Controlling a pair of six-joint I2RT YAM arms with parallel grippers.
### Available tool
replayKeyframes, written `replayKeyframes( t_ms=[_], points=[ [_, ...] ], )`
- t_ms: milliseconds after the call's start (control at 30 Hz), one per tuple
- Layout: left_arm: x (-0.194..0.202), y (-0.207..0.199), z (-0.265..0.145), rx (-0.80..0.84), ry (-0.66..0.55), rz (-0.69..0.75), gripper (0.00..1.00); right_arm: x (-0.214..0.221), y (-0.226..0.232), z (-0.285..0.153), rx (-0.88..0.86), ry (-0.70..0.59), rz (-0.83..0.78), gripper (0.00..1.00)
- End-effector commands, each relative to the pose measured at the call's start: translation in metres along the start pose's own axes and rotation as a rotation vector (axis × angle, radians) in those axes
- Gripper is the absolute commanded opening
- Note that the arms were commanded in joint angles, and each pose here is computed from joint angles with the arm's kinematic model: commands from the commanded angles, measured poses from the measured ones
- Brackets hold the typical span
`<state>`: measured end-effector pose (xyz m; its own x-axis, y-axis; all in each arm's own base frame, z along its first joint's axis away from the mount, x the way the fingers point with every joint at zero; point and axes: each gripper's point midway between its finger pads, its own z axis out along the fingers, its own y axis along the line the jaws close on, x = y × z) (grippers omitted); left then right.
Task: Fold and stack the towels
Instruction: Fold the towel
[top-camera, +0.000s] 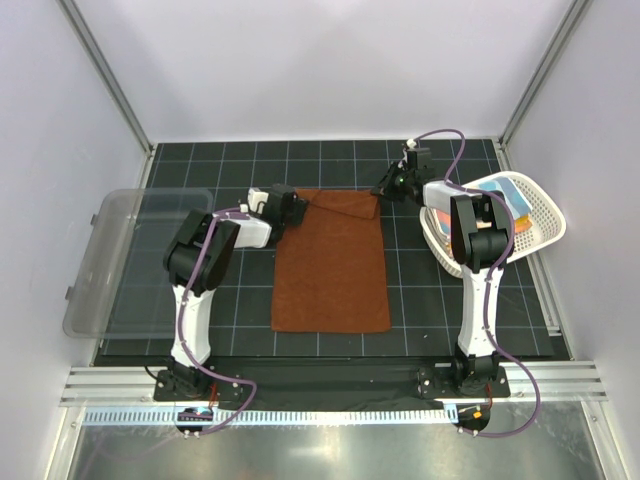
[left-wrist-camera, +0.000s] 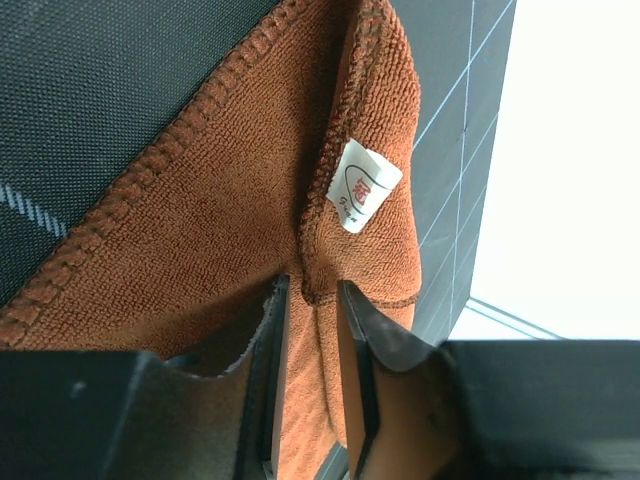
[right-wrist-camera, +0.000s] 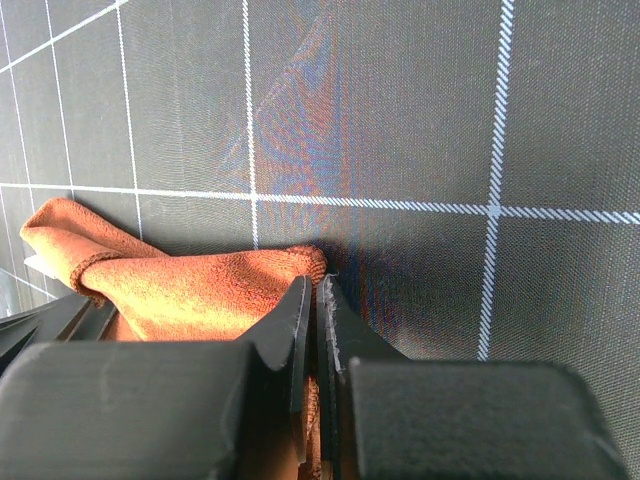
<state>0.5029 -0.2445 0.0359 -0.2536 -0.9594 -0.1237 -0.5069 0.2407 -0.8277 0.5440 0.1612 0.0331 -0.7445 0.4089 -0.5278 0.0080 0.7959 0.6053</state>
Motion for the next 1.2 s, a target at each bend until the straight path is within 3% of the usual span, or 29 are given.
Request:
replayKeyframes(
  t_ms=[0,167,267,533,667,867,900,1033,1167],
  points=[
    [-0.010,-0.013,0.001,0.041,-0.040,-0.022,0.24,-0.019,0.011,-0.002,-0.029,-0.045,-0.034,0.01],
    [-0.013,-0.016,0.002,0.049,-0.040,-0.037,0.05,-0.017,0.009,-0.002,-0.027,-0.041,-0.037,0.01],
    [-0.015,-0.019,0.001,0.058,-0.034,-0.044,0.00,-0.017,0.009,-0.002,-0.024,-0.040,-0.038,0.01],
    [-0.028,-0.047,-0.011,0.093,-0.004,-0.016,0.00,-0.025,0.012,-0.006,-0.023,-0.046,-0.051,0.01],
    [-0.035,-0.066,-0.025,0.087,0.051,0.083,0.00,-0.039,0.023,-0.024,-0.029,-0.065,-0.077,0.01],
    [-0.056,-0.080,-0.077,0.093,0.135,0.236,0.00,-0.049,0.058,-0.089,-0.065,-0.084,-0.190,0.01],
    [-0.059,-0.091,-0.096,0.127,0.144,0.299,0.00,-0.032,0.053,-0.096,-0.053,-0.044,-0.193,0.01],
    [-0.056,-0.075,-0.141,0.090,0.243,0.465,0.00,-0.016,0.077,-0.155,-0.094,-0.073,-0.266,0.01],
    [-0.047,-0.033,-0.187,0.032,0.344,0.568,0.00,0.033,0.062,-0.188,-0.055,-0.010,-0.265,0.01]
  ],
)
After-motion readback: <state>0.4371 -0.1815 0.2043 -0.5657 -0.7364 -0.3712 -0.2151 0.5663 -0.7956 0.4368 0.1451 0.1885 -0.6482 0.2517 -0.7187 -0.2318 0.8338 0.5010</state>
